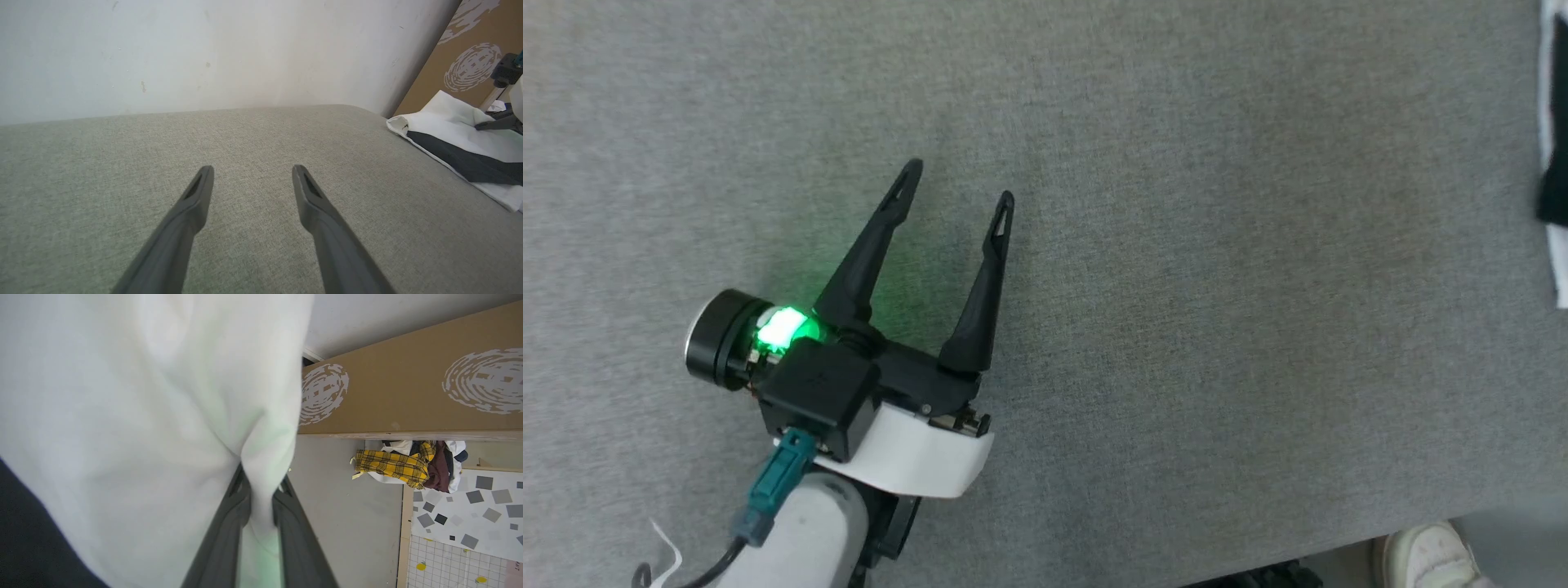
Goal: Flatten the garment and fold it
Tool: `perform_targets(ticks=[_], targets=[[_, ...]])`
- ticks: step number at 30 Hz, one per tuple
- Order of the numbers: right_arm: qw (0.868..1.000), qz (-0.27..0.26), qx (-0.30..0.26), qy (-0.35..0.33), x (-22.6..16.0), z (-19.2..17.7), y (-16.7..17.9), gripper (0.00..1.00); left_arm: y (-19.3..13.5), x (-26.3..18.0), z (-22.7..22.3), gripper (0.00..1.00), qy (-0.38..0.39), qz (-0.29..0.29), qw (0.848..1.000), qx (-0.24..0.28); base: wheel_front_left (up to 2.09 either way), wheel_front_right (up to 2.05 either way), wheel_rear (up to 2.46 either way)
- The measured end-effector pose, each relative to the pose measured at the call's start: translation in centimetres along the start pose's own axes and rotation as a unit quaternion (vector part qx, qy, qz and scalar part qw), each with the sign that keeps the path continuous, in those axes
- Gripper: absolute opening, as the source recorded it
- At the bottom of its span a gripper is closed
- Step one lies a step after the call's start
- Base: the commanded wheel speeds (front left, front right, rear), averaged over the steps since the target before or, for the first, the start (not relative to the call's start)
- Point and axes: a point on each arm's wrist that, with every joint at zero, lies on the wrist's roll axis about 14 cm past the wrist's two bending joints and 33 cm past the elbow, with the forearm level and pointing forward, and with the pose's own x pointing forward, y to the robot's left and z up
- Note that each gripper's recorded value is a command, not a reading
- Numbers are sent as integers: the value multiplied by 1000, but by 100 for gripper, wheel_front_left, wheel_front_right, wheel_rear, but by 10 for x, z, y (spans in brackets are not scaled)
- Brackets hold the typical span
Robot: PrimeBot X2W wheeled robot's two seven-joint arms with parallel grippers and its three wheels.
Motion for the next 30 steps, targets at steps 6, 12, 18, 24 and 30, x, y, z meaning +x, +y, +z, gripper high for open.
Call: perform_targets(ticks=[6,12,18,24,30], targets=[[1000,-11,-1,28,15,-20,0,0,-1,5,-15,100,6,-9,1000,6,0,0,0],[999,-20,-7,29,20,-24,-4,85,1,6,-9,100,-17,-7,1000,16,0,0,0],[999,-25,-1,19,15,-20,-9,100,8,6,14,100,-53,23,998,18,0,0,0],[1000,-27,11,-5,2,-9,-16,100,15,-6,31,100,-68,57,996,17,0,0,0],[996,-15,48,-73,-21,13,-12,100,20,-25,53,100,-92,94,991,14,0,0,0]])
